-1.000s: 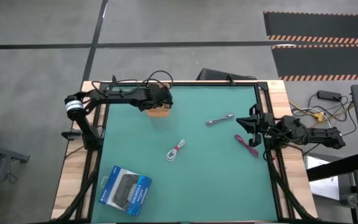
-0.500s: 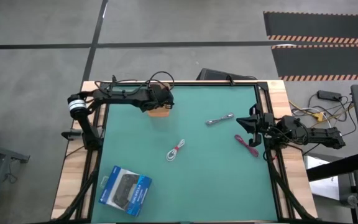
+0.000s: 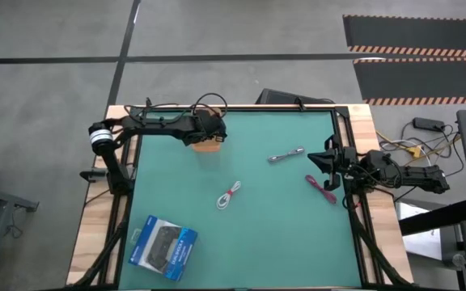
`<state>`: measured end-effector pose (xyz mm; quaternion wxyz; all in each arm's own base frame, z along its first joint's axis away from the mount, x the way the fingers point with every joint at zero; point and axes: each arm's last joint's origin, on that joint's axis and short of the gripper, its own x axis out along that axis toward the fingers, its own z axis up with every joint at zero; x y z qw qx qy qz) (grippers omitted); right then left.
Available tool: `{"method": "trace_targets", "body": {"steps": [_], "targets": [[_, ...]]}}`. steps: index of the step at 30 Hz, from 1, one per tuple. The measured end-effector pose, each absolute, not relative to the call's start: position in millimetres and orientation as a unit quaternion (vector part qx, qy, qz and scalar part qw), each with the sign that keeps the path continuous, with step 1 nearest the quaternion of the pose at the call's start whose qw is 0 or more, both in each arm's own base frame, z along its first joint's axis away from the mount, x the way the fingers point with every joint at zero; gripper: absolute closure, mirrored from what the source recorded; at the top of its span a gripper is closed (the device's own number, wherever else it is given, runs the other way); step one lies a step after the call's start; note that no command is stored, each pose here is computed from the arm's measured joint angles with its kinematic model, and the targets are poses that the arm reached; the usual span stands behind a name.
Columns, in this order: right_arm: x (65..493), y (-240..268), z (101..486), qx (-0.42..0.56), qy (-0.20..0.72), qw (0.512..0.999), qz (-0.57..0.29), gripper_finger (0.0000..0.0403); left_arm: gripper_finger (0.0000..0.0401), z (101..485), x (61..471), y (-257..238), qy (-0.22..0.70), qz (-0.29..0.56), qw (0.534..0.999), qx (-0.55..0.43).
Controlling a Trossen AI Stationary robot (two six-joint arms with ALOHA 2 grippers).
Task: Pick and place USB-C Cables
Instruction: Put the black charger cable into the orange bin
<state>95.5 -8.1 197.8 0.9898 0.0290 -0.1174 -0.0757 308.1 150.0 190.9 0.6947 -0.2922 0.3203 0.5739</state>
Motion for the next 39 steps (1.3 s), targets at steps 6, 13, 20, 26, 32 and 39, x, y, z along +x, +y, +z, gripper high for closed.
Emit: {"method": "trace_targets", "body": {"steps": [6, 13, 20, 26, 32, 39], "targets": [[95.6, -8.1, 197.8, 0.029, -0.117, 0.99, -0.076, 0.0394, 0.0369, 189.4, 307.2, 149.6, 0.322, 0.574, 0.694, -0.292], [95.6, -8.1, 197.8, 0.029, -0.117, 0.99, -0.076, 0.0394, 0.037, 187.9, 306.3, 149.2, 0.324, 0.575, 0.692, -0.292], [95.5, -8.1, 197.8, 0.029, -0.117, 0.99, -0.076, 0.0394, 0.037, 187.7, 306.2, 149.1, 0.324, 0.575, 0.692, -0.292], [95.5, -8.1, 197.8, 0.029, -0.117, 0.99, -0.076, 0.0394, 0.037, 187.5, 306.1, 149.1, 0.324, 0.575, 0.692, -0.292], [95.5, -8.1, 197.8, 0.029, -0.117, 0.99, -0.076, 0.0394, 0.037, 186.4, 305.5, 148.8, 0.326, 0.575, 0.691, -0.293], [95.5, -8.2, 197.9, 0.029, -0.118, 0.99, -0.076, 0.0394, 0.037, 182.3, 303.1, 147.5, 0.331, 0.576, 0.686, -0.296]]}}
